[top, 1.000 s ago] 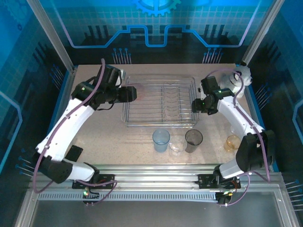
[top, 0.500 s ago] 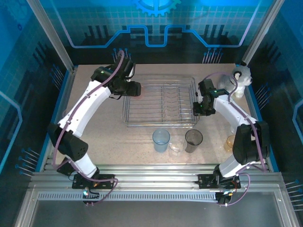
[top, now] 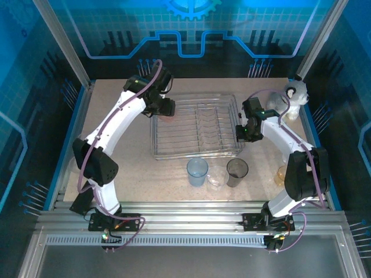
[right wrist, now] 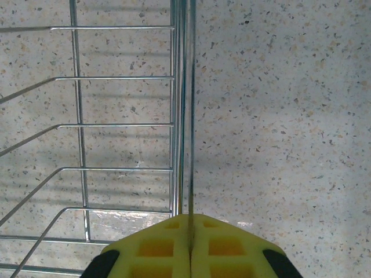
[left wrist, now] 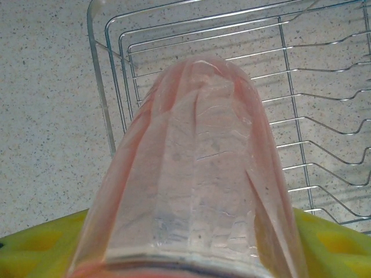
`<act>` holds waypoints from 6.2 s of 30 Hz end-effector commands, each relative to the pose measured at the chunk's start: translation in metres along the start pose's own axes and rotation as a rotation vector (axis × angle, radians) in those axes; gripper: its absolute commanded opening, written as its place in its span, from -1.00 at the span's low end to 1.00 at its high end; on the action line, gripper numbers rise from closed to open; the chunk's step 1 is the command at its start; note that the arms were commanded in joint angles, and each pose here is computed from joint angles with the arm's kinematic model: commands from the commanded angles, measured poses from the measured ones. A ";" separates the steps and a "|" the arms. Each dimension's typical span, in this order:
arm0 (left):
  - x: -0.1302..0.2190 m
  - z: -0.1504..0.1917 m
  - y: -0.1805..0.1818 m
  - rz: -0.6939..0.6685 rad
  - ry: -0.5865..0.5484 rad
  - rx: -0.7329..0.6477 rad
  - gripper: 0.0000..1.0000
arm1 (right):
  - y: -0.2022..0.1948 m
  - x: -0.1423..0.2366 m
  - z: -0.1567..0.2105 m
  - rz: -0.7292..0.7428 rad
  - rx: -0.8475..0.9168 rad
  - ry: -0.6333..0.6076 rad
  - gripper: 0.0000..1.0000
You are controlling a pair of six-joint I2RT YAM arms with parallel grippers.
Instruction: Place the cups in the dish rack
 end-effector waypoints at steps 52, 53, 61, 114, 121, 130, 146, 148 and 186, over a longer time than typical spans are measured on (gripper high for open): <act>-0.094 -0.015 0.019 -0.109 0.236 -0.028 -1.00 | 0.018 0.024 0.056 0.023 0.057 0.099 -0.56; -0.096 -0.017 0.020 -0.106 0.239 -0.025 -1.00 | 0.018 0.023 0.056 0.021 0.061 0.105 -0.51; -0.112 -0.021 0.021 -0.099 0.242 -0.015 -0.88 | 0.018 0.027 0.060 0.032 0.069 0.084 -0.27; 0.029 0.095 0.045 0.593 -0.363 0.146 0.98 | 0.056 0.130 0.066 -0.138 0.165 -0.182 0.11; 0.016 0.156 0.068 0.624 -0.393 0.184 0.98 | 0.112 0.129 0.054 -0.187 0.380 -0.128 0.11; 0.032 0.176 0.079 0.691 -0.489 0.241 0.99 | 0.169 0.107 0.052 -0.186 0.620 -0.015 0.11; 0.038 0.180 0.078 0.726 -0.491 0.237 0.99 | 0.189 0.076 0.062 -0.155 0.729 0.137 0.09; 0.037 0.181 0.078 0.724 -0.487 0.240 0.99 | 0.191 0.074 0.063 -0.164 0.734 0.145 0.04; 0.028 0.188 0.082 0.702 -0.445 0.282 0.98 | 0.209 0.074 0.066 -0.246 0.765 0.173 -0.90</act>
Point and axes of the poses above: each hand's point on the last joint's axis, 136 mm out from that joint toward the fingers, its own x axis back along the fingers, its own y axis along the line the jaws close on, z = x × y, the point moved 7 cm from there along x, back along the fingers, and after that the axes turned 7 degrees about x, right-handed, at the moved point
